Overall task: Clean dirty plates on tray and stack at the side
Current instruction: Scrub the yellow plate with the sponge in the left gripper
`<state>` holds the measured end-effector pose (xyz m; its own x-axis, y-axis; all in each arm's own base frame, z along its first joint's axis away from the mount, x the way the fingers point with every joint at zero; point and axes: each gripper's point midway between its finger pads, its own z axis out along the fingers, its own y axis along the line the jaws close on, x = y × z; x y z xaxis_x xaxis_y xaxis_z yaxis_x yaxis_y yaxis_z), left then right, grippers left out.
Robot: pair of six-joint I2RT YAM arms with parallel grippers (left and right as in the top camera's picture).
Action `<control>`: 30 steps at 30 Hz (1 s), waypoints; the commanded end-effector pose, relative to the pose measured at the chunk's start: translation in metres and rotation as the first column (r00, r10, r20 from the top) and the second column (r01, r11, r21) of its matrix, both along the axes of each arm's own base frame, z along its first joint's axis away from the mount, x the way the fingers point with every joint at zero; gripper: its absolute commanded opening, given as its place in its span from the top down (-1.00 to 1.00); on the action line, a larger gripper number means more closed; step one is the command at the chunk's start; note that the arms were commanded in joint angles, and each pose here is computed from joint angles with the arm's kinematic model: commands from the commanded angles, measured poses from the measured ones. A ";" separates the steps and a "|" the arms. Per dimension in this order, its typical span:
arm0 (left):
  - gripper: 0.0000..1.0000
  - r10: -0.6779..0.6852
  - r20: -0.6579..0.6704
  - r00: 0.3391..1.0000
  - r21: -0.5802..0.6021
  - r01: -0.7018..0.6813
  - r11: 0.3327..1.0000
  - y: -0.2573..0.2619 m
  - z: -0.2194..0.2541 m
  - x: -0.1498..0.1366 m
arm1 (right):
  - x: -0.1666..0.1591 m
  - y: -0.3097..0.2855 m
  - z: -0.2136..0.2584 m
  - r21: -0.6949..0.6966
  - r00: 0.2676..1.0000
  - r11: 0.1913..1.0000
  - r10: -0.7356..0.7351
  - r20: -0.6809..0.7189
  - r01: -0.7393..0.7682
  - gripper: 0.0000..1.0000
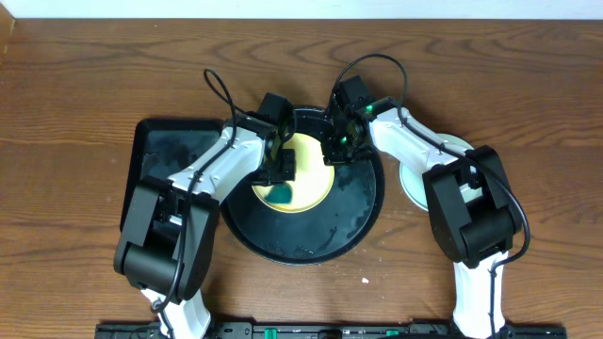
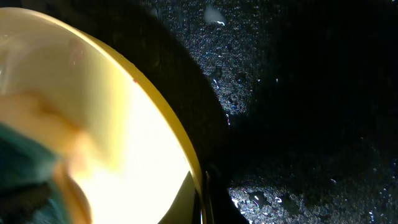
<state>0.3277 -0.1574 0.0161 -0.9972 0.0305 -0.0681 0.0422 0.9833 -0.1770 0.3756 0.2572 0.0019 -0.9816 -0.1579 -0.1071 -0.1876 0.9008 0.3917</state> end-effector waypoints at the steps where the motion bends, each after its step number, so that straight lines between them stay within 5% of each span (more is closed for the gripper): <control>1: 0.85 -0.151 0.013 0.988 -0.203 0.151 0.968 -0.039 0.000 -0.006 | -0.022 -0.004 -0.028 -0.060 0.997 0.998 0.003 -0.074 -0.008 0.98; 3: 0.85 -0.136 0.087 0.987 -0.180 0.149 0.972 -0.039 0.001 0.012 | -0.022 -0.004 -0.028 -0.060 0.997 0.998 0.003 -0.074 -0.008 0.98; 7: 0.85 0.050 0.232 0.971 0.061 -0.066 0.996 0.005 -0.002 0.052 | -0.022 -0.004 -0.028 -0.060 0.997 0.998 0.003 -0.074 -0.008 0.97; 9: 0.85 0.146 0.342 0.928 0.255 -0.241 0.936 0.049 0.004 0.066 | -0.022 -0.004 -0.028 -0.060 0.997 0.998 0.003 -0.074 -0.008 0.97; 12: 0.85 0.157 0.355 0.922 0.358 -0.289 0.888 0.072 0.007 0.059 | -0.022 -0.004 -0.028 -0.060 0.997 0.998 0.003 -0.074 -0.008 0.97; 16: 0.85 0.145 0.161 0.976 0.255 -0.183 0.949 0.046 -0.008 0.025 | -0.022 -0.004 -0.028 -0.060 0.997 0.998 0.003 -0.074 -0.008 0.98; 19: 0.86 -0.002 -0.066 0.998 0.011 0.003 1.000 0.000 -0.012 -0.017 | -0.022 -0.004 -0.028 -0.060 0.997 0.998 0.003 -0.074 -0.008 0.97; 22: 0.85 -0.045 -0.161 0.986 -0.152 0.020 0.988 -0.026 -0.004 -0.037 | -0.022 -0.004 -0.028 -0.060 0.997 0.998 0.003 -0.074 -0.008 0.98; 26: 0.85 -0.057 -0.125 0.990 -0.216 0.029 0.976 -0.038 0.000 -0.028 | -0.022 -0.004 -0.028 -0.060 0.997 0.998 0.003 -0.074 -0.007 0.97; 30: 0.85 0.024 0.066 0.998 -0.073 -0.019 0.997 -0.018 -0.005 0.017 | -0.022 -0.004 -0.028 -0.060 0.997 0.998 0.003 -0.074 -0.008 0.97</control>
